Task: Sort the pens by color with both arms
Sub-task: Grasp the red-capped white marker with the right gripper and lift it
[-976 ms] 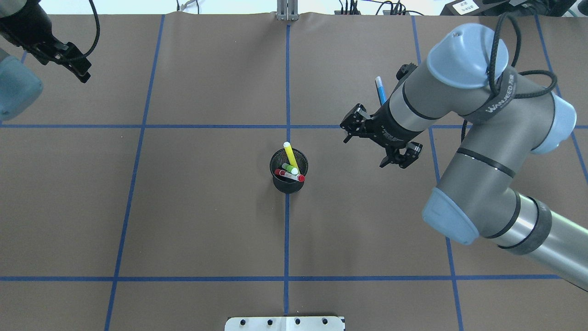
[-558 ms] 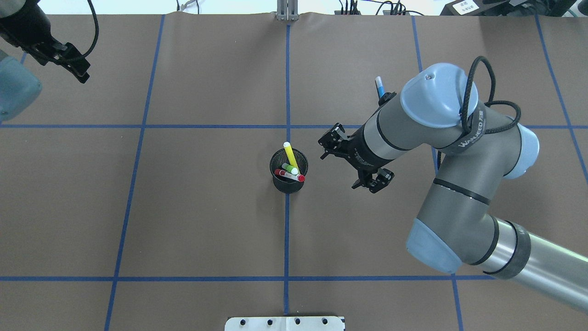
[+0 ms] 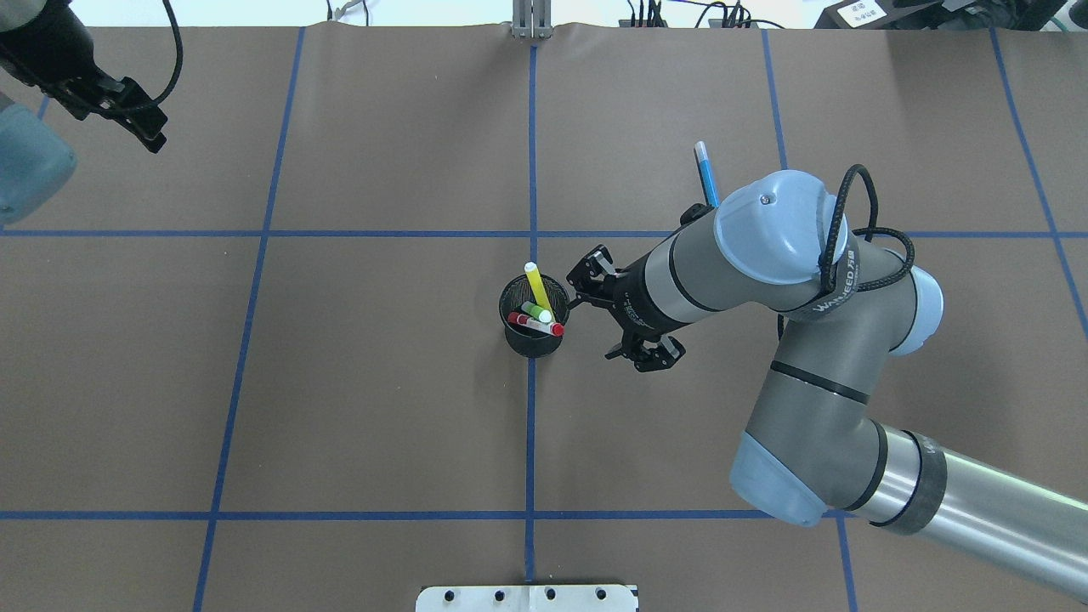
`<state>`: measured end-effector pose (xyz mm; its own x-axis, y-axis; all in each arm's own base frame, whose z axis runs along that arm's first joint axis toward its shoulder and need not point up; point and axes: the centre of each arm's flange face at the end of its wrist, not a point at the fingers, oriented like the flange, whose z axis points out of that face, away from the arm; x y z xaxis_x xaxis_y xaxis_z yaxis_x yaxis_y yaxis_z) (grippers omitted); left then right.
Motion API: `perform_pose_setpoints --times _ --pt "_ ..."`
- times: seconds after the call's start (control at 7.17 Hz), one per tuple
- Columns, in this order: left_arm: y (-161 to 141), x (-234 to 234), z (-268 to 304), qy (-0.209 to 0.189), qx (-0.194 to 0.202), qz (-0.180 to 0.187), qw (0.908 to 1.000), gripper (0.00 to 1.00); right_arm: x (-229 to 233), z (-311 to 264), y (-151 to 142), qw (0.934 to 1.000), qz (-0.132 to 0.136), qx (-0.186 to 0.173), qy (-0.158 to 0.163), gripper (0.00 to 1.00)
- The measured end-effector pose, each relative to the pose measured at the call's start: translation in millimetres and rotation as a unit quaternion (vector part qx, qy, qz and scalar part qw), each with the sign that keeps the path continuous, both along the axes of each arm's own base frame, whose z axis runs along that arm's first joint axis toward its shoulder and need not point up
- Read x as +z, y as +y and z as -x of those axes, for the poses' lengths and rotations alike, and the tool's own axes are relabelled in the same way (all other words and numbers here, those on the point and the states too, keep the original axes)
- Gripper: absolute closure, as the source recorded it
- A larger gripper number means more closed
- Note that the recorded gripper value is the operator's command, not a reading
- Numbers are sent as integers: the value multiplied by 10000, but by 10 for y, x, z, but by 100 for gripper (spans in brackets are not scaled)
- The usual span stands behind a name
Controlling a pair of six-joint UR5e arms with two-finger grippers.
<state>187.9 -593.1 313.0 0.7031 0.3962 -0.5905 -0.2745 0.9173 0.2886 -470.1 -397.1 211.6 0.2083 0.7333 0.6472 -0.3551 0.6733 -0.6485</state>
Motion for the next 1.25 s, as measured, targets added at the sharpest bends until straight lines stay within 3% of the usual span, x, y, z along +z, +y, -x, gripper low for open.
perform_pose_setpoints --times 0.42,0.98,1.25 --pt "32 33 15 -2 -26 30 10000 1 78 66 -36 9986 -6 65 -519 15" --pt "49 8 13 15 -73 48 10000 1 182 164 -80 9987 53 86 -502 45" --pt "67 -7 13 26 -93 50 9999 1 159 176 -78 9985 79 115 -526 50"
